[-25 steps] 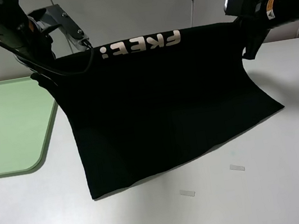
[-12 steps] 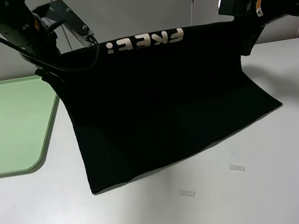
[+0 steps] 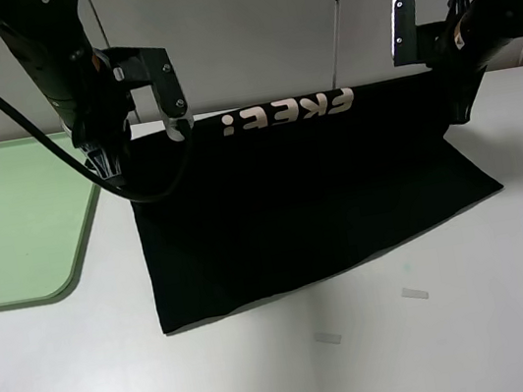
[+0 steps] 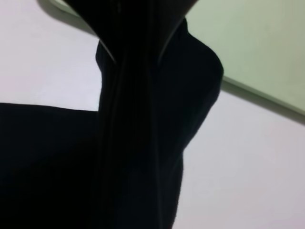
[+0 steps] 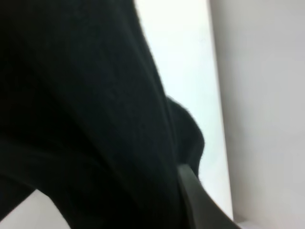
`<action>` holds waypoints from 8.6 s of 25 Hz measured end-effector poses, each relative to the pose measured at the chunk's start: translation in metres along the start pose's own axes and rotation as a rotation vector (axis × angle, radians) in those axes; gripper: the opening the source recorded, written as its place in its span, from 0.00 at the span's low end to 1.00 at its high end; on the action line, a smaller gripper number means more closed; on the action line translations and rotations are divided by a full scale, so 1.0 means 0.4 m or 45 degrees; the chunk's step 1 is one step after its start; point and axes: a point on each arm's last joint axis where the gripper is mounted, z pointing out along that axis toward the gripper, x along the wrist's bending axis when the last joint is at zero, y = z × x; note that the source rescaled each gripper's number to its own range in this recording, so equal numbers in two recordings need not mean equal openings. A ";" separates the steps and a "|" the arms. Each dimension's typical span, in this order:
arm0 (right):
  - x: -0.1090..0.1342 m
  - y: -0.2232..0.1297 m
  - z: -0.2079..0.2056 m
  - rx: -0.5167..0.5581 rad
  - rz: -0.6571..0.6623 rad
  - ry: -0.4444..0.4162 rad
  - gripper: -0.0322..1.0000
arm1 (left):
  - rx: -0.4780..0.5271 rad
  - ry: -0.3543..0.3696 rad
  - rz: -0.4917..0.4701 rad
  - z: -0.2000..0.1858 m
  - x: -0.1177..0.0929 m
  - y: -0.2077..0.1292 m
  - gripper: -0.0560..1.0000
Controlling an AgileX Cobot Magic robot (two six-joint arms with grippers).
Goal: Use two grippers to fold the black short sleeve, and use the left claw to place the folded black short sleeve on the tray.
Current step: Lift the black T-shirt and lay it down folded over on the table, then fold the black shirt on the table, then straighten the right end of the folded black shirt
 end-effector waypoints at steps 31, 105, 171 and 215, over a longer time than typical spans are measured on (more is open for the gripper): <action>0.161 -0.055 -0.013 0.259 0.205 0.590 0.40 | 0.292 -0.438 0.457 0.052 -0.269 -0.010 0.15; 0.060 -0.005 -0.325 -0.190 0.607 0.623 1.00 | -0.312 -0.036 -0.268 -0.373 -0.149 -0.066 0.98; -0.015 0.013 -0.436 -0.464 1.051 0.335 1.00 | -0.984 0.122 -1.061 -0.327 -0.635 -0.623 0.98; 0.143 0.045 -0.053 0.089 1.658 0.939 1.00 | -0.785 0.388 -1.515 -0.328 -0.639 -0.609 0.98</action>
